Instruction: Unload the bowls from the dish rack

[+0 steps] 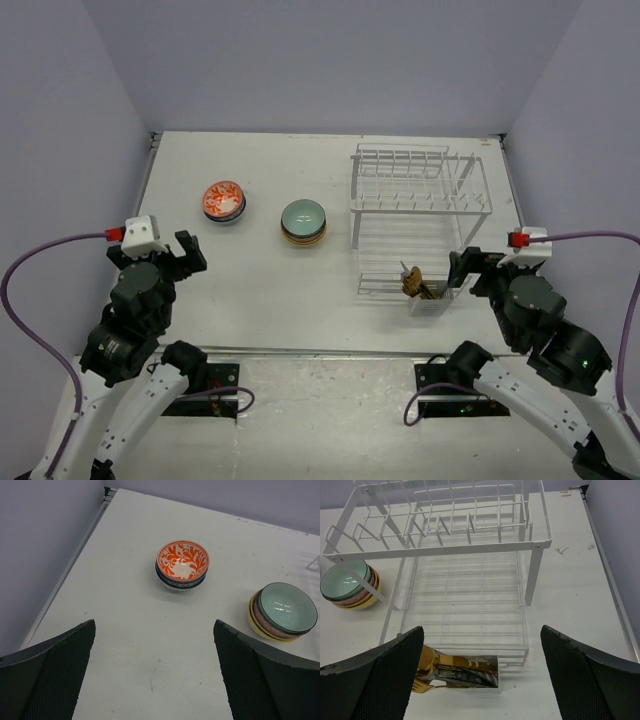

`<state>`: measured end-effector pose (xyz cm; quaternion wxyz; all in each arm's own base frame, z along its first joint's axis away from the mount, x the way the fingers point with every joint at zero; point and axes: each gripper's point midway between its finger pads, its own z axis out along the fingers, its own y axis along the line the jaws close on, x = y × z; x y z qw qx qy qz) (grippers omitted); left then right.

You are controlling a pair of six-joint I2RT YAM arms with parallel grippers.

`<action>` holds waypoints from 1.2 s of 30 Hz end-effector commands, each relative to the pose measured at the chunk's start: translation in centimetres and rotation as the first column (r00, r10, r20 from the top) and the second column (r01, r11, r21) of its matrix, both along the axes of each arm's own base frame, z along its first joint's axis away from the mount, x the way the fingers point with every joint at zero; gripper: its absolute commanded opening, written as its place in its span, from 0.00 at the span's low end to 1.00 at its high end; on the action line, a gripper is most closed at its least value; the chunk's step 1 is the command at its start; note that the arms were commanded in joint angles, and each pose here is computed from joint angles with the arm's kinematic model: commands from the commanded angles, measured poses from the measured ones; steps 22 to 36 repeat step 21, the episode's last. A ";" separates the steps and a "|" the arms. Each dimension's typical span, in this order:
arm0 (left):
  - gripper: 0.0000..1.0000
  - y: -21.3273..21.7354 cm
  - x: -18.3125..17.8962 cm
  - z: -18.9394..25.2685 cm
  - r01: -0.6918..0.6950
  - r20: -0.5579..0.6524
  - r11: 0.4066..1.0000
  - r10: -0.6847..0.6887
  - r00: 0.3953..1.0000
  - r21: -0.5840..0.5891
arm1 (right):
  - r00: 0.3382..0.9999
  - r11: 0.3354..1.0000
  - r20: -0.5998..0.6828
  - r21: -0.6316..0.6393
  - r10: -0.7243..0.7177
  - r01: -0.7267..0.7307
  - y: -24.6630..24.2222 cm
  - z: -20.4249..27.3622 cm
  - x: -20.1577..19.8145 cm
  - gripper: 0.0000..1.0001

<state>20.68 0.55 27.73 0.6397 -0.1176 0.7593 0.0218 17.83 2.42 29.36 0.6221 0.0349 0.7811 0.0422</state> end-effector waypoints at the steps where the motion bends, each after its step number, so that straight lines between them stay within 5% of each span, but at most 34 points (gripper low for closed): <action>1: 1.00 -0.5 0.7 -0.8 0.013 -0.011 1.000 -0.013 1.000 0.010 | 0.998 0.997 0.051 0.061 -0.040 0.037 -0.4 1.0 0.2 0.99; 36: 1.00 -0.6 0.9 -0.5 0.018 0.008 1.000 -0.018 1.000 0.001 | 0.998 0.996 0.036 0.066 -0.058 0.056 -0.2 0.3 0.6 0.99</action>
